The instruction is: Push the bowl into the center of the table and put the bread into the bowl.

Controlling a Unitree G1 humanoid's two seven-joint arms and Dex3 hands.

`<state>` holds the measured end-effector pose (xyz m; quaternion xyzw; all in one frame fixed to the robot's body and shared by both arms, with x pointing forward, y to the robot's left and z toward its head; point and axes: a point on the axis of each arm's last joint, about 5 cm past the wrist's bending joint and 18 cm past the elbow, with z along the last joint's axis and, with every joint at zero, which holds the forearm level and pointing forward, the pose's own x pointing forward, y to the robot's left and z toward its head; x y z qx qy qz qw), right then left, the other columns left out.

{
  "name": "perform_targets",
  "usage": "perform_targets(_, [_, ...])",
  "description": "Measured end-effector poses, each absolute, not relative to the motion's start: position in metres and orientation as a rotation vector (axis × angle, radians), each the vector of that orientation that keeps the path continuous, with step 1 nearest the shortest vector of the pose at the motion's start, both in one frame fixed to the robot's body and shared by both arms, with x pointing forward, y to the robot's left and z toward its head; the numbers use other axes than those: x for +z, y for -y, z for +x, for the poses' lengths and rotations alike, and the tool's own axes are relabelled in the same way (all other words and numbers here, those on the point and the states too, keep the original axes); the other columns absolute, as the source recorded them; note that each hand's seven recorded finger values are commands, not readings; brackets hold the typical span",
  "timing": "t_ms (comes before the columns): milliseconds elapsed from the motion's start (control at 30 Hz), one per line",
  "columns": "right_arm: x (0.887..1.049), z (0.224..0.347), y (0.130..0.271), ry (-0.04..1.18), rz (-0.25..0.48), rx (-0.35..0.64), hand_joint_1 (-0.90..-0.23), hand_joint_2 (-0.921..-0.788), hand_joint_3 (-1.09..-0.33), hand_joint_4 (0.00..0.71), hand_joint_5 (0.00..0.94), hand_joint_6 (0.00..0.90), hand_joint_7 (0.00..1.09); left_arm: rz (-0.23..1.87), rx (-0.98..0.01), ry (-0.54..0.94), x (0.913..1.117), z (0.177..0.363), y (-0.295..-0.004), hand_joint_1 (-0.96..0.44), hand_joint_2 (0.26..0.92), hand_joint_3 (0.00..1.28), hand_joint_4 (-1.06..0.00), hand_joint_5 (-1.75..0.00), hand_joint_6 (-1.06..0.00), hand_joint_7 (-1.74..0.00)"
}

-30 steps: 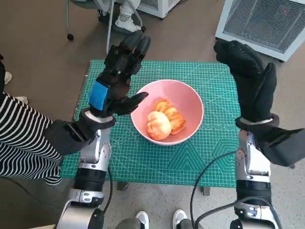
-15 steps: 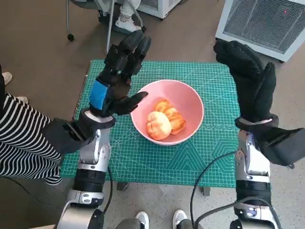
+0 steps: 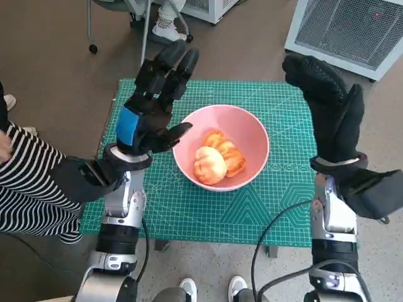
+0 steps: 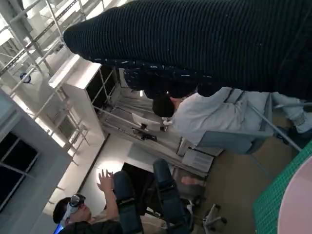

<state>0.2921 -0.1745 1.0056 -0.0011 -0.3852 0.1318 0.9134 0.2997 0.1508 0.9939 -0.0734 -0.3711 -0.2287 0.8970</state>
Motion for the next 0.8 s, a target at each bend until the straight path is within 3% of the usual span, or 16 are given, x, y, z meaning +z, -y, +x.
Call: perform_targets(800, [1.0046, 0.2894, 0.1736, 0.79, 0.001, 0.257, -0.765, -0.921, -0.691, 0.192, 0.001, 0.044, 0.54, -0.15, -0.48, 0.763, 0.9915, 0.2975, -0.1522, -0.56, 0.921, 0.17, -0.13, -0.03, 0.0, -0.51])
